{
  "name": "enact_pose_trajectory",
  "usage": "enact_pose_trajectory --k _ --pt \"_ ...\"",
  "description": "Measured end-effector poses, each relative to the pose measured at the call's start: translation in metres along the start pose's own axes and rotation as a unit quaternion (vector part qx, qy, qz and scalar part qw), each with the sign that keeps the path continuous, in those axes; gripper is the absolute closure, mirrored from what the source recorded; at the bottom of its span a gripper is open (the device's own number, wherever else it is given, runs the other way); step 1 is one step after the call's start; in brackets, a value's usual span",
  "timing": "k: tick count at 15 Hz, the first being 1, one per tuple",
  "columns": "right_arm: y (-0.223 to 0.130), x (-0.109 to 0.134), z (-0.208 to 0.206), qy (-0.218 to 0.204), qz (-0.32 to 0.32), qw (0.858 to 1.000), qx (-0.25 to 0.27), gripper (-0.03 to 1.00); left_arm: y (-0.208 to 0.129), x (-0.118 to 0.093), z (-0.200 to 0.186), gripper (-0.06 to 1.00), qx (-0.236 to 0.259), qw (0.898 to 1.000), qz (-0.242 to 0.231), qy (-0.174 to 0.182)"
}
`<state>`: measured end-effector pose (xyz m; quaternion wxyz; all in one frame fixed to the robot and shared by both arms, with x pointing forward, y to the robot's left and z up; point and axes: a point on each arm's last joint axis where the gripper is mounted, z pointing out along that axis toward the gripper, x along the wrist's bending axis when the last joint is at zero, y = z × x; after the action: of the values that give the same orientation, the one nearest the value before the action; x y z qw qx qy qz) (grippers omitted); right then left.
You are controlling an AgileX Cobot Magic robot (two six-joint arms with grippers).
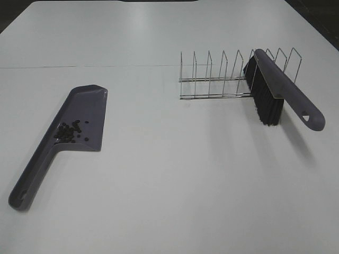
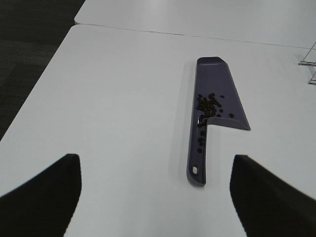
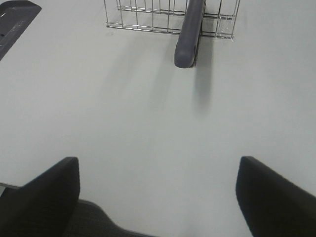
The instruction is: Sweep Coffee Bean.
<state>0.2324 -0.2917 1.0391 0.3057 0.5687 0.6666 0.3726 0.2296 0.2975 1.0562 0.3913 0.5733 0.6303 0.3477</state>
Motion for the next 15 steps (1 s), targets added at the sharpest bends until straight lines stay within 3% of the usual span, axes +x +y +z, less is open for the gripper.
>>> enact_pose_trajectory --k 15 --pt "0.0 0.0002 0.0 0.001 0.001 1.0 0.0 0.21 -0.0001 0.0 -0.0001 0.19 0.0 1.0 0.003 0.0"
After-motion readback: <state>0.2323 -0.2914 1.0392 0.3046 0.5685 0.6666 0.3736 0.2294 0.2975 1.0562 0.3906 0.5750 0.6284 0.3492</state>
